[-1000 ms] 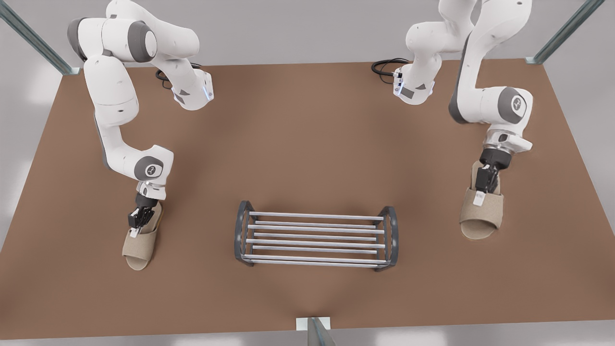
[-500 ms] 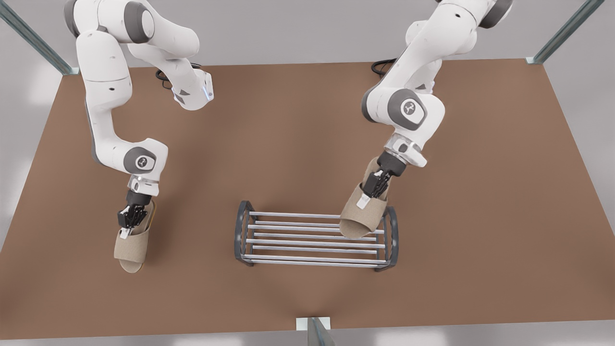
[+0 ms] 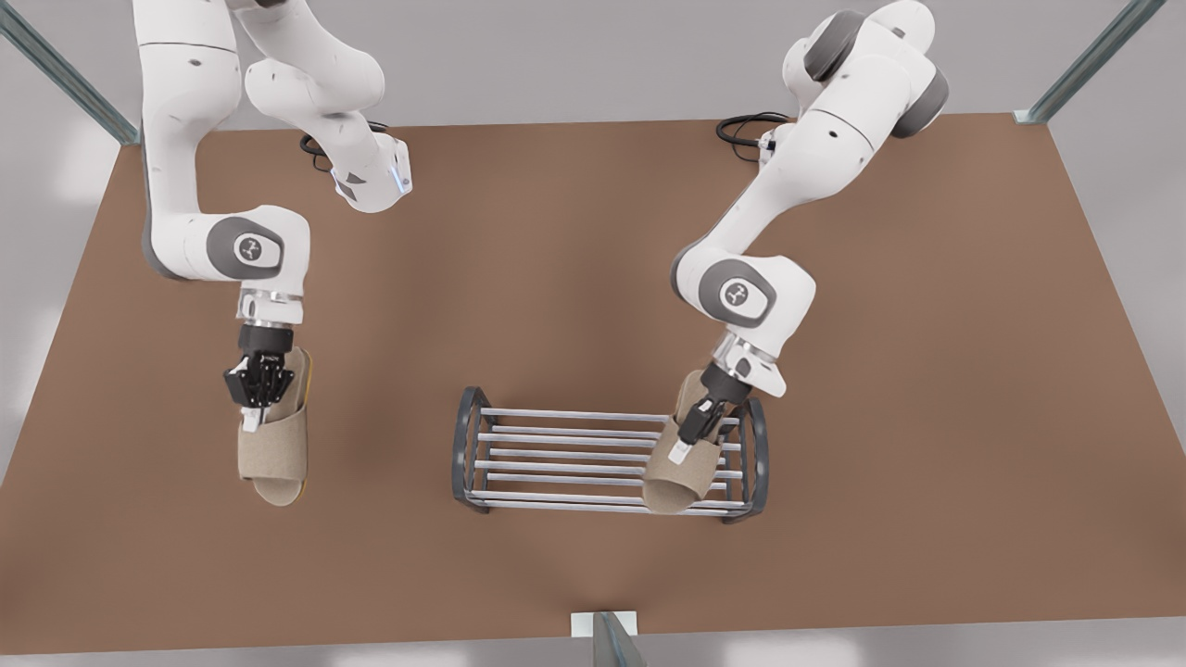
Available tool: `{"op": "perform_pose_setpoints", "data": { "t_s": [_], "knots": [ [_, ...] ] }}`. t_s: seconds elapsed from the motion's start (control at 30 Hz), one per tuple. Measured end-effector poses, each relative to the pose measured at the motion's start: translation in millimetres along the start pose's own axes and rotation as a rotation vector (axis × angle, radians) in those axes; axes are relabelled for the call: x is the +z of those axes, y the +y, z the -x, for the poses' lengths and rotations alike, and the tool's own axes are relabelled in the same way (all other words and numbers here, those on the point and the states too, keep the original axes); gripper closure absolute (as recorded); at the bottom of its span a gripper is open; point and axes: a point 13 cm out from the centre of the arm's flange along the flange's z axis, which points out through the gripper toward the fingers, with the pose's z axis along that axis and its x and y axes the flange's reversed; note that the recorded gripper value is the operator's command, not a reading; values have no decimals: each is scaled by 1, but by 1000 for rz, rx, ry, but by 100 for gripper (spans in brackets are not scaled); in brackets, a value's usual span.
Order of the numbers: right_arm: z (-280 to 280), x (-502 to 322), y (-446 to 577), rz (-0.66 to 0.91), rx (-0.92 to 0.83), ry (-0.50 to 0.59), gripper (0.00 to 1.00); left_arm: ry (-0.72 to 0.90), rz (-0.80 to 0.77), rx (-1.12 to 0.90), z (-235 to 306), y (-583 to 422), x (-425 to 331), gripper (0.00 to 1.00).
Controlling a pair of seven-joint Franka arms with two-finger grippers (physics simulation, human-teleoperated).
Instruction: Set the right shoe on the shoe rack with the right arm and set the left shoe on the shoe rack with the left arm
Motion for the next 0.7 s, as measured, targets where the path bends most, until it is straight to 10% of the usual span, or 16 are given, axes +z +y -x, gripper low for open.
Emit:
{"op": "perform_pose_setpoints", "data": {
  "t_s": [0.7],
  "knots": [
    [335, -79, -13, 120, 188, -431, 79, -134, -49, -157, 25, -36, 29, 0]
  ]
}}
